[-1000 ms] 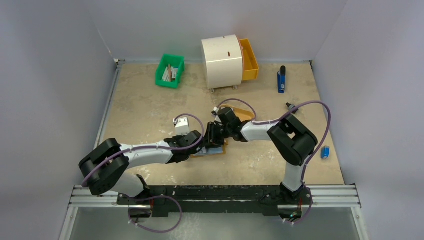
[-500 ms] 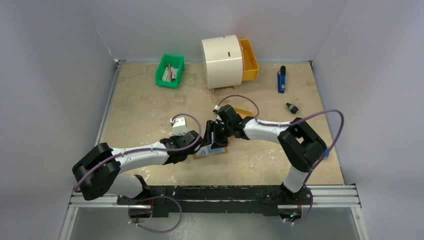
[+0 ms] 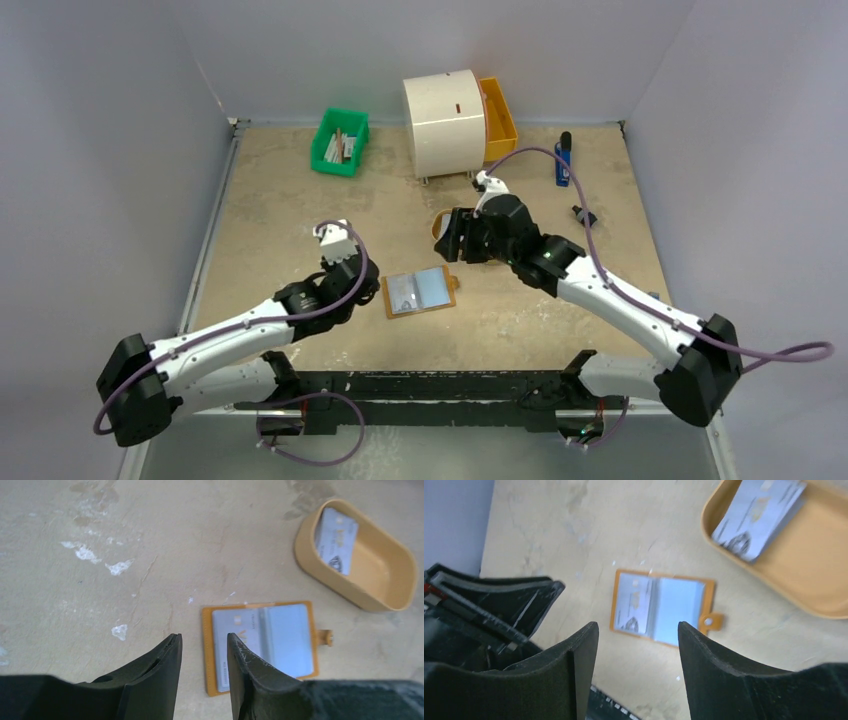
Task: Put the credit cards into the card holder
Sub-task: Insert the credit card into the card holder, then pick up the credit card from the storage box.
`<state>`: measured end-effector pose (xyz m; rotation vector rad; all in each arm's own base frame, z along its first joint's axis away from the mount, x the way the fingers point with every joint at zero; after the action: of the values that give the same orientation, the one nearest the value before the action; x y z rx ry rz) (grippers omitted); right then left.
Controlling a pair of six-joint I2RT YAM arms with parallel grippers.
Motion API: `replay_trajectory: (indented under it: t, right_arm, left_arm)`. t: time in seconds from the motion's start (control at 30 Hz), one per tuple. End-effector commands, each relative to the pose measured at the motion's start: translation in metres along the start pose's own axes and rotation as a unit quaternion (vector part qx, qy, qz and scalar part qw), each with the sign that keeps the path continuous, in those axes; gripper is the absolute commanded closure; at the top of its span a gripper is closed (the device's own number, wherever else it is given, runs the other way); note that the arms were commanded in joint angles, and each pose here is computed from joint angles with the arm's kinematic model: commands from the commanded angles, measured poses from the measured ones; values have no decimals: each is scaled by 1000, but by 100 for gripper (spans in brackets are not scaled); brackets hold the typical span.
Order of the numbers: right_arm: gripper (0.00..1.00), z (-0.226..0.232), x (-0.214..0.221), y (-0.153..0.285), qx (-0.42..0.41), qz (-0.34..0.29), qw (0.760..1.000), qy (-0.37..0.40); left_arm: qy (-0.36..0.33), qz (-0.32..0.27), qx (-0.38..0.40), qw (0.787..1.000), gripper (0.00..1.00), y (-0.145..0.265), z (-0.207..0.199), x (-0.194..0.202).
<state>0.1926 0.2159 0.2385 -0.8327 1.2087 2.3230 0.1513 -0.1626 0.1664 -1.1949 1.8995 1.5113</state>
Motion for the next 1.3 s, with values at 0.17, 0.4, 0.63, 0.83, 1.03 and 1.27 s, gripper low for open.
replay_trajectory:
  t: [0.17,0.4,0.63,0.83,1.03,1.27]
  right_arm:
    - [38,-38,-25,5,57,-116,992,3]
    - [39,-67,-35,-11,31,-94,994,-51]
    - [41,-87,-35,-31,81,-86,984,-130]
    - [40,-97,-29,-51,89,-65,980,-165]
    - [40,-104,-18,-71,86,-31,981,-173]
    - [43,-113,-20,-93,96,-19,974,-205]
  left_arm:
    - [79,-47,155,984,51,13,-10,-9]
    - [57,5,126,990,46,7,-9,5]
    - [73,17,142,987,47,5,-10,13]
    - [85,8,135,987,48,9,-5,9]
    - [89,14,125,988,48,9,0,13]
    - [85,17,117,989,49,7,-2,13]
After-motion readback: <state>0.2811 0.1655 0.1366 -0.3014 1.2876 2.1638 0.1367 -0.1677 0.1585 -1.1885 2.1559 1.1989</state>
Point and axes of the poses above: each gripper's point midway between its finger pads, its own y axis back along the fingers, its own z axis along the line the jaws close on, x = y × z, the point moved 10 cm from there along y, back along the fingers, and after that the axes turned 3 degrees about y, right-handed, at the moved point
